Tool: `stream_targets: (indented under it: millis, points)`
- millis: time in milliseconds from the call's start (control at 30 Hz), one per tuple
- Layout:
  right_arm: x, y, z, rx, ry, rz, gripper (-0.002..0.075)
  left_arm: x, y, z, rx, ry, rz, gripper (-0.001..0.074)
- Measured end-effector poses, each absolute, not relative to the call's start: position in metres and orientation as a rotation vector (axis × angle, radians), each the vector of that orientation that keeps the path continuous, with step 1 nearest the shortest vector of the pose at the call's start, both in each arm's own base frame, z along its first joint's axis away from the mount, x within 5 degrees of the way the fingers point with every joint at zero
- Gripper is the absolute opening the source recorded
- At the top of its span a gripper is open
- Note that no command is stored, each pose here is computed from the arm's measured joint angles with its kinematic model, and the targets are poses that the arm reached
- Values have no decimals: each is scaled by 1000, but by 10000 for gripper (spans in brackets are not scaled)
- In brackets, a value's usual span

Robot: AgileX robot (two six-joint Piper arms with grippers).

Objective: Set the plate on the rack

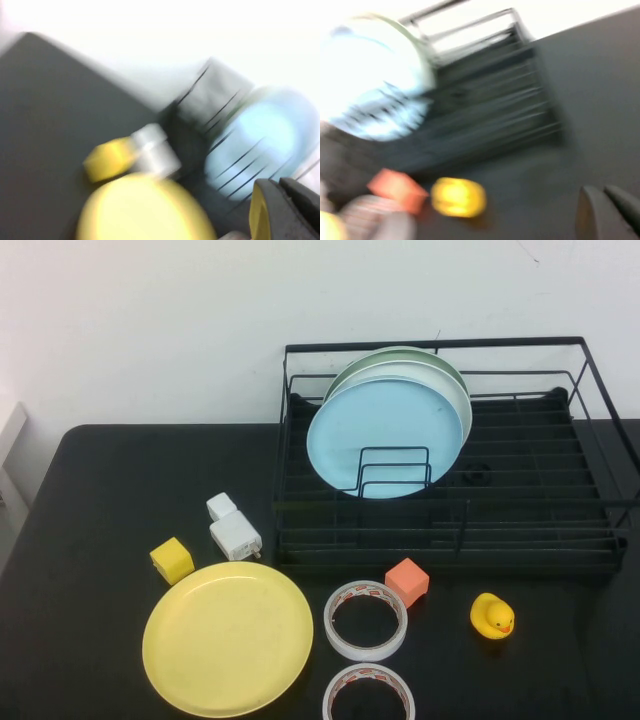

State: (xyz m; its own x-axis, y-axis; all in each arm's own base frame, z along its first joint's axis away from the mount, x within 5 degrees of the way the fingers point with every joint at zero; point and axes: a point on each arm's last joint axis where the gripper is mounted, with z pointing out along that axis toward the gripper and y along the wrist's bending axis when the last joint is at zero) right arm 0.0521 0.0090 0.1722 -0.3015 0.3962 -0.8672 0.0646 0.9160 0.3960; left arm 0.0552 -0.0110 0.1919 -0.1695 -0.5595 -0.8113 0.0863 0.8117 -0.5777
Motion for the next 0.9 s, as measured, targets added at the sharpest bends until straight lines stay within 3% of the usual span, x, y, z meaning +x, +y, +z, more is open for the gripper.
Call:
stream_targets:
  millis: [67,200,600,733,900]
  points:
    - [52,15,174,485,1820,556,10,56,-10,200,-533,1532,-769,-3]
    - [53,22,178,625,1752,784,10,56,-4,211,-724,1345,-957,-3]
    - [53,22,180,627,1731,799,10,55,3,217,-874,1180,-1084,-3]
    - [52,23,179,535,1769,741,10,54,-1,221,-735,1251,-988,-3]
    - [52,23,179,488,1778,706,10,43,-9,268,-409,1520,-674,-2]
